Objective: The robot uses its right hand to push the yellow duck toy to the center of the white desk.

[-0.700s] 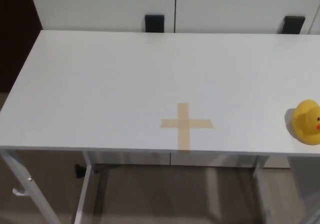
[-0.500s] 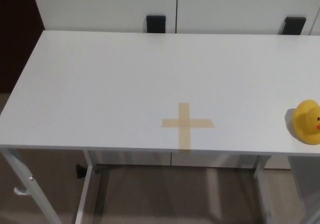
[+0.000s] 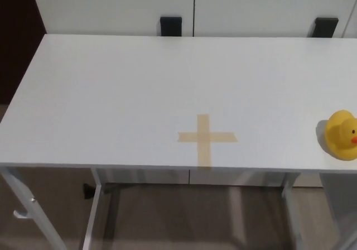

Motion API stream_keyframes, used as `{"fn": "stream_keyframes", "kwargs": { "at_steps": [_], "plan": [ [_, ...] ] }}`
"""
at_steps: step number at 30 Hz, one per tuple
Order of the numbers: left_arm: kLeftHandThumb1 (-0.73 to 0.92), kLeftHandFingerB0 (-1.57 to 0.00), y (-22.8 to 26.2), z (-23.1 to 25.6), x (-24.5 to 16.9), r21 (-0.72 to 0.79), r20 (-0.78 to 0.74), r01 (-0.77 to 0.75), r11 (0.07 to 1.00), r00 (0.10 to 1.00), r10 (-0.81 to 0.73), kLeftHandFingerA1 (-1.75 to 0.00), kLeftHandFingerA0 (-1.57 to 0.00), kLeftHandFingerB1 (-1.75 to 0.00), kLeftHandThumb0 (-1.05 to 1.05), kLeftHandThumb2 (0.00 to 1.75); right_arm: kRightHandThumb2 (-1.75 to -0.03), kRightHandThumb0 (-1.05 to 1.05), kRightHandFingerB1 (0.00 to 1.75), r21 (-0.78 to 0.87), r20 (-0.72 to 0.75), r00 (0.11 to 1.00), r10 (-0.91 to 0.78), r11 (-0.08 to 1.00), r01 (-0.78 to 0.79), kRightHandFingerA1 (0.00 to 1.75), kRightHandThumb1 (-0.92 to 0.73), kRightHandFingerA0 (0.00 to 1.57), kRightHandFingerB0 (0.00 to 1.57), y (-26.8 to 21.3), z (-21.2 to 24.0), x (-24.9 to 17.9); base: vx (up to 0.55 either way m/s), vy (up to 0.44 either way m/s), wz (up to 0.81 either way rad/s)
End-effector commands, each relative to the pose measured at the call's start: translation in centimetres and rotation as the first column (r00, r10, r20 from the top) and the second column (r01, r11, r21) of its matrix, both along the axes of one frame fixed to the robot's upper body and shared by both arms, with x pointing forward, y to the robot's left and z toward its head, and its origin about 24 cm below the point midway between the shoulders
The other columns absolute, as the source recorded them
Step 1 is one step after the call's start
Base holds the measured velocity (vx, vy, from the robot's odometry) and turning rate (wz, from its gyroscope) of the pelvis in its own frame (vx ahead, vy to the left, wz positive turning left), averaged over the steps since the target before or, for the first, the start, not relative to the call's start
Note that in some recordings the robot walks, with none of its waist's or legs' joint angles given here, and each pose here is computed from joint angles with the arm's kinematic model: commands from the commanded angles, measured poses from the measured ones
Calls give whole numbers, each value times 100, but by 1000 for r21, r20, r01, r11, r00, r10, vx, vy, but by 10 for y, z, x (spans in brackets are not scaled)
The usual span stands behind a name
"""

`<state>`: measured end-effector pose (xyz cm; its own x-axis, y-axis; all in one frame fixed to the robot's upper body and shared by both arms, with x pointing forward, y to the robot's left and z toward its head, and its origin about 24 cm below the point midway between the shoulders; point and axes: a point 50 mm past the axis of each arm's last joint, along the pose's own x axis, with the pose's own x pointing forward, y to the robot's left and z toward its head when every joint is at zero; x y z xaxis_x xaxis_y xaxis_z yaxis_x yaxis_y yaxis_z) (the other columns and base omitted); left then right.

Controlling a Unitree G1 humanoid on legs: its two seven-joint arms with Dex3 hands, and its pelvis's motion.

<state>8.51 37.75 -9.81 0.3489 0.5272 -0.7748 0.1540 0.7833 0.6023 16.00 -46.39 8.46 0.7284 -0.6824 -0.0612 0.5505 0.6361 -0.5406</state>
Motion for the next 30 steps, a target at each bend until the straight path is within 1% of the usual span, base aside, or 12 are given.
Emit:
{"fn": "stream_keyframes", "kwargs": {
  "at_steps": [1, 2, 8, 11, 12, 16, 17, 19, 21, 22, 24, 30],
  "plan": [
    [61, -88, 7, 5, 1, 17, 16, -11, 1000, 1000, 11, -87, -88, -83, -16, 81, -103, -88, 53, -3, 196, 978, 76, 997, -77, 61, -65, 3, 5, 19, 41, 46, 0, 0, 0],
    [58, -86, 8, 6, -1, 18, 16, -17, 1000, 1000, 17, -85, -86, -83, -15, 83, -67, -85, 52, 1, 227, 966, 126, 992, -130, 65, -83, 0, 5, 26, 47, 57, 0, 0, 0],
    [55, -87, 7, 5, -3, 16, 6, 2, 1000, 1000, -3, -81, -86, -83, -14, 80, -107, -76, 33, -11, 250, 931, 267, 962, -273, 43, -69, 1, 9, 66, 55, 93, 0, 0, 0],
    [56, -88, 7, 4, -3, 19, 0, 12, 1000, 1000, -12, -82, -87, -83, -15, 79, -68, -72, 23, -9, 245, 925, 290, 955, -297, 35, -90, 8, 11, 77, 55, 101, 0, 0, 0],
    [56, -88, 6, 4, -4, 19, 1, 11, 1000, 1000, -11, -84, -88, -84, -15, 82, -106, -69, 28, -2, 241, 920, 309, 948, -318, 36, -74, 3, 4, 83, 52, 105, 0, 0, 0],
    [58, -84, 6, 4, -3, 17, 5, 19, 1000, 1000, -19, -81, -85, -82, -16, 82, -74, -73, 23, 15, 182, 897, 402, 911, -411, 28, -92, 1, 3, 104, 39, 121, 0, 0, 0],
    [59, -84, 4, 3, -2, 16, -5, 28, 999, 1000, -28, -81, -85, -81, -16, 79, -116, -78, 21, 27, 141, 887, 440, 894, -448, 25, -79, 0, 0, 107, 33, 123, 0, 0, 0],
    [58, -85, 3, 2, -1, 12, -3, 28, 1000, 1000, -28, -82, -85, -82, -14, 83, -113, -80, 23, 28, 135, 882, 451, 888, -459, 26, -78, 1, 6, 109, 29, 125, 0, 0, 0],
    [57, -85, 2, 2, -1, 12, 2, 24, 1000, 1000, -25, -82, -85, -82, -12, 84, -73, -74, 22, 15, 124, 882, 455, 888, -460, 27, -92, 1, 5, 111, 27, 126, 0, 0, 0],
    [58, -84, 3, 3, 0, 14, 9, 23, 1000, 1000, -23, -82, -86, -82, -15, 80, -114, -73, 28, 8, 110, 878, 465, 883, -469, 30, -78, 0, 7, 117, 21, 130, 0, 0, 0],
    [60, -83, 3, 3, 1, 12, 11, 21, 1000, 1000, -21, -81, -86, -81, -15, 80, -75, -72, 25, 13, 90, 878, 471, 880, -474, 29, -92, 6, 7, 122, 13, 133, 0, 0, 0],
    [59, -84, 3, 2, 1, 13, 2, 25, 1000, 1000, -25, -78, -86, -79, -14, 85, -109, -76, 32, 49, 2, 881, 473, 880, -473, 38, -76, 5, 7, 127, -2, 135, 0, 0, 0]
  ]
}}
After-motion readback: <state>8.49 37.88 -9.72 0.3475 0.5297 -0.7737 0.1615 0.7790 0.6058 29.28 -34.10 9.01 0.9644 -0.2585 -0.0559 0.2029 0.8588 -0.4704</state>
